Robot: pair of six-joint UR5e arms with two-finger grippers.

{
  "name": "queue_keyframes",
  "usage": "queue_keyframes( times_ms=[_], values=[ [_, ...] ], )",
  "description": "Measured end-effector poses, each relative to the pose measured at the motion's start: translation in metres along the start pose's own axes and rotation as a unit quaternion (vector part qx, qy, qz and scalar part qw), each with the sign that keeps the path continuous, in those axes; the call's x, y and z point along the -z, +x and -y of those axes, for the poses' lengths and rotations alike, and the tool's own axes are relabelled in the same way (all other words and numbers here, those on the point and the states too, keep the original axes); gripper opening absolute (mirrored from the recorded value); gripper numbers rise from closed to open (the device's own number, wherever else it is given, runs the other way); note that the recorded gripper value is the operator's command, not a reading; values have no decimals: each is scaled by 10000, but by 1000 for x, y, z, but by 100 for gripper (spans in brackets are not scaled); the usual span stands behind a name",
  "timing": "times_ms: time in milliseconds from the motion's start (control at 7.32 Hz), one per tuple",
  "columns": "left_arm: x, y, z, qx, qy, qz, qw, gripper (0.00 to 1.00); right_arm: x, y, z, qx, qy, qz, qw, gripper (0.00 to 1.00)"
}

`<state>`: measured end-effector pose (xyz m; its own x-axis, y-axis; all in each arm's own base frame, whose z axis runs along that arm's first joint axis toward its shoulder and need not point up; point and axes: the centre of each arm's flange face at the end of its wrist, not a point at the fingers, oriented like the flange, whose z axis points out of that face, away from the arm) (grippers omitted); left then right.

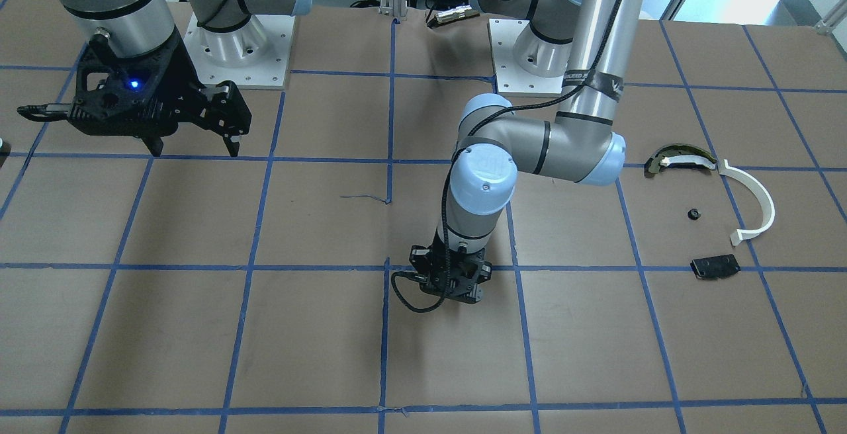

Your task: Place bearing gear from tray to pile

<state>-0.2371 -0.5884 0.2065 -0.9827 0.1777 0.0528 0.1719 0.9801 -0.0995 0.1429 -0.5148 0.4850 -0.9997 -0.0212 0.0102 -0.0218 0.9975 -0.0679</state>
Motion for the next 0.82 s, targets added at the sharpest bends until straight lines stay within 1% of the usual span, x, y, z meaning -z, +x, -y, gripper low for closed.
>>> queue_keyframes(
  times_ms=[137,410,683,820],
  values=[
    [15,-45,1,239,-172,61,9995,0,1,0,0,9,4,2,10000,100],
    [44,-149,-13,396,-540,287,9973,0,0,0,0,16,1,-23,10000,100],
    [58,-240,-44,411,-830,436,9947,0,1,0,0,-3,10,-4,10000,100],
    [62,-270,-62,340,-959,531,9934,0,3,0,0,-11,29,4,10000,100]
  ],
)
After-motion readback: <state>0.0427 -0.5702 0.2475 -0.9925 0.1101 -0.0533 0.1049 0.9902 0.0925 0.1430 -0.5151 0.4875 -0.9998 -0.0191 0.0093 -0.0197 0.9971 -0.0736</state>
